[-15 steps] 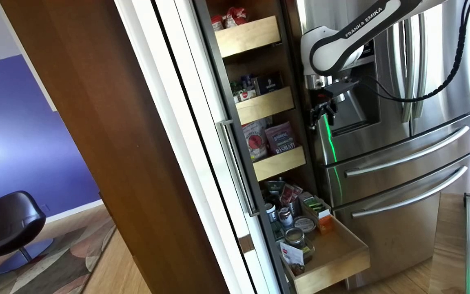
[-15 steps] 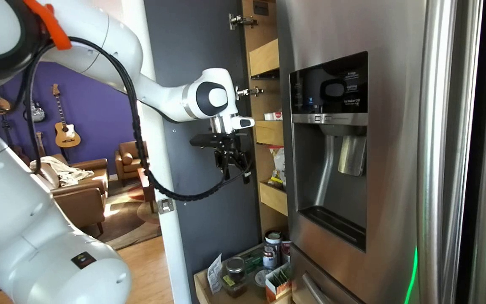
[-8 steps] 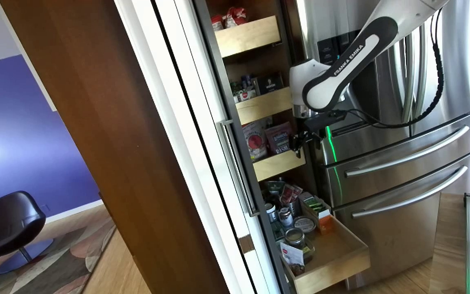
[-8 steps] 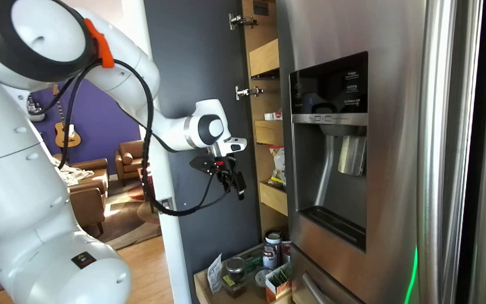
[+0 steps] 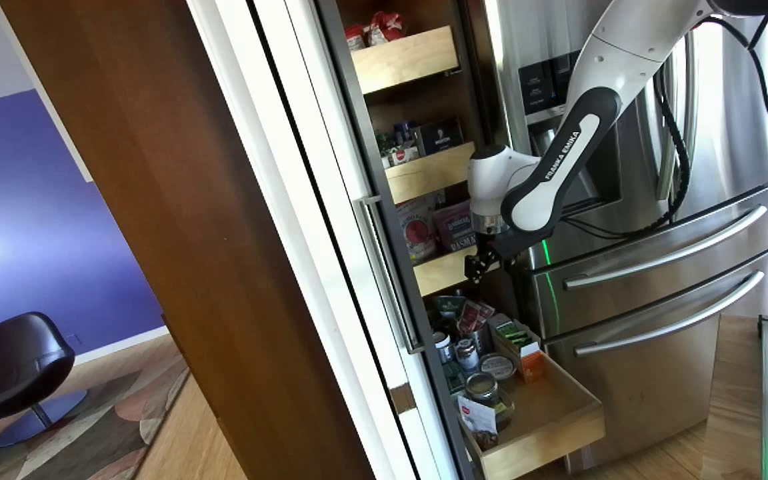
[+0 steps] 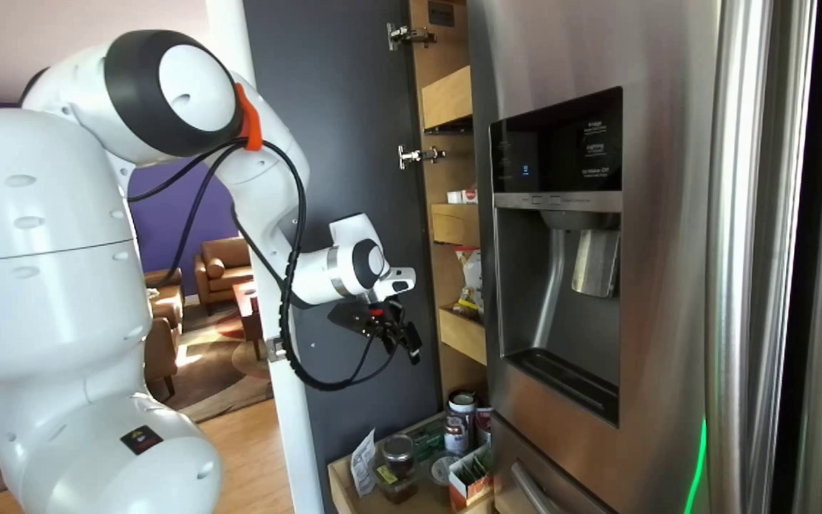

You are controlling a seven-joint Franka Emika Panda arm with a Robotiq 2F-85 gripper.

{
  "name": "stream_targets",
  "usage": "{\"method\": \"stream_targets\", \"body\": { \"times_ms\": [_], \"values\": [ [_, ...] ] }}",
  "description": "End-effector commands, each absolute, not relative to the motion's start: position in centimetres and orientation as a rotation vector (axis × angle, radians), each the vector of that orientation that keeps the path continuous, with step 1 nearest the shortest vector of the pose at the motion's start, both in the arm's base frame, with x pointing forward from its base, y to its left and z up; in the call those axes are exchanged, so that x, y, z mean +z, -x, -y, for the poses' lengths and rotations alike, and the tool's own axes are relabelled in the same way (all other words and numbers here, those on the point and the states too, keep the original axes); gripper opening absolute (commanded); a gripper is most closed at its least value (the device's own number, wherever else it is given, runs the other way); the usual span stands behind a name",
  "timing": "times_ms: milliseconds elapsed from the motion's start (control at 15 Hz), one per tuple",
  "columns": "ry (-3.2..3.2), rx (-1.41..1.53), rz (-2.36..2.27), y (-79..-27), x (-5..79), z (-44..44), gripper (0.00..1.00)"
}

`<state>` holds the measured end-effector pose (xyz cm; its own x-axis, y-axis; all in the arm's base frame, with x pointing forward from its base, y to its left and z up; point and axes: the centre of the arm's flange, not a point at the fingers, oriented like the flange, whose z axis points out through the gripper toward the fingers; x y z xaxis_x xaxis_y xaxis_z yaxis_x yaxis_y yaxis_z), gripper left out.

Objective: Pick up a can in the bottom fridge drawer and move it backward in the same drawer

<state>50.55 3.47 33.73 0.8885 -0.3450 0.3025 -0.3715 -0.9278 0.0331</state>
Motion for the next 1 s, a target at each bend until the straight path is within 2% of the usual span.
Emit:
{"method": "stream_targets", "body": {
  "times_ms": [0, 400, 933],
  "values": [
    [-2.965, 0.455, 0.564, -50.6, 33.9, -3.5, 1.0],
    [-3.026, 0.244, 0.618, -55.0, 28.0, -2.5, 1.0],
    [-3.047, 0.174, 0.659, -59.8, 17.9, -0.2, 1.0]
  ]
}}
